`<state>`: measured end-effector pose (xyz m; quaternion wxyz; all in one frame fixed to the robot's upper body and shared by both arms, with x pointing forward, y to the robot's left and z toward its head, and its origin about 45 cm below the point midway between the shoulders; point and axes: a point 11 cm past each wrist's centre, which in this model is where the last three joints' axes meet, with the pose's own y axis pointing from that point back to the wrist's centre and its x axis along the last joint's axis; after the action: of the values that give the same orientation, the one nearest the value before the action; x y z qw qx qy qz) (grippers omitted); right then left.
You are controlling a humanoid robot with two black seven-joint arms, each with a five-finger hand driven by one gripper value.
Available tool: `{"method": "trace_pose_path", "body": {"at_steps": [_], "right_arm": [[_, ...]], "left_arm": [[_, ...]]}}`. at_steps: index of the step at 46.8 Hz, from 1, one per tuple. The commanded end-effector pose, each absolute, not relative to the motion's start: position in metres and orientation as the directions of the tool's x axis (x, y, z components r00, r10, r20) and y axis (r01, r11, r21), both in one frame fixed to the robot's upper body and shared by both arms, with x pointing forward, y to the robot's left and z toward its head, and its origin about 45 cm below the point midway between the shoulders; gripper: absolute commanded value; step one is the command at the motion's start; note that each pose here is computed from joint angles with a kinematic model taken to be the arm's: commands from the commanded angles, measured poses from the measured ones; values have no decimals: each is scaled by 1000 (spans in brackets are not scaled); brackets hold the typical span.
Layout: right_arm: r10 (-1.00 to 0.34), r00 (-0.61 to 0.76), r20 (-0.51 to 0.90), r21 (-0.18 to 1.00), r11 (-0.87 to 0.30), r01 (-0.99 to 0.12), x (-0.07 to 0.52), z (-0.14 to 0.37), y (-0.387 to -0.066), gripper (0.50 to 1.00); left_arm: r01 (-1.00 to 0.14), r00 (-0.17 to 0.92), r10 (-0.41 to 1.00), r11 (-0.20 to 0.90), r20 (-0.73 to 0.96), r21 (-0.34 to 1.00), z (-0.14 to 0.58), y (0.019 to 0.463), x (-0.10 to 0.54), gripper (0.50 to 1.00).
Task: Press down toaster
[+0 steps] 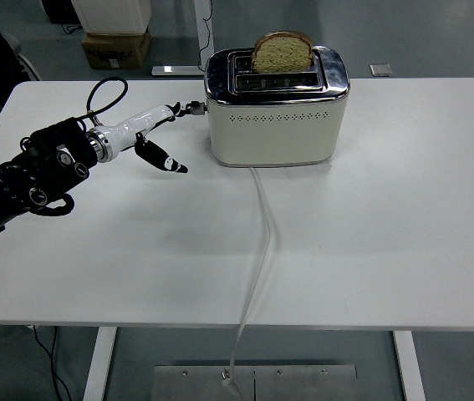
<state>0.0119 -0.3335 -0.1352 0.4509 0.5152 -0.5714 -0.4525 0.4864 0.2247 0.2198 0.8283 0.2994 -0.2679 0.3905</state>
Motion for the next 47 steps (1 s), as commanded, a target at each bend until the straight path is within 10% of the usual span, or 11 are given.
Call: {"method": "trace_pose_path", "body": {"at_steps": [1, 47], "right_arm": [[-997, -63, 49, 981, 60, -182, 12, -135, -334, 1000], [-997, -63, 49, 982, 60, -181, 12, -135, -334, 1000]], "left_arm": [[-806, 554, 485, 517, 676, 290, 218, 224, 486, 1000], [-775, 610, 455, 514, 648, 368, 181, 225, 469, 1000]]}}
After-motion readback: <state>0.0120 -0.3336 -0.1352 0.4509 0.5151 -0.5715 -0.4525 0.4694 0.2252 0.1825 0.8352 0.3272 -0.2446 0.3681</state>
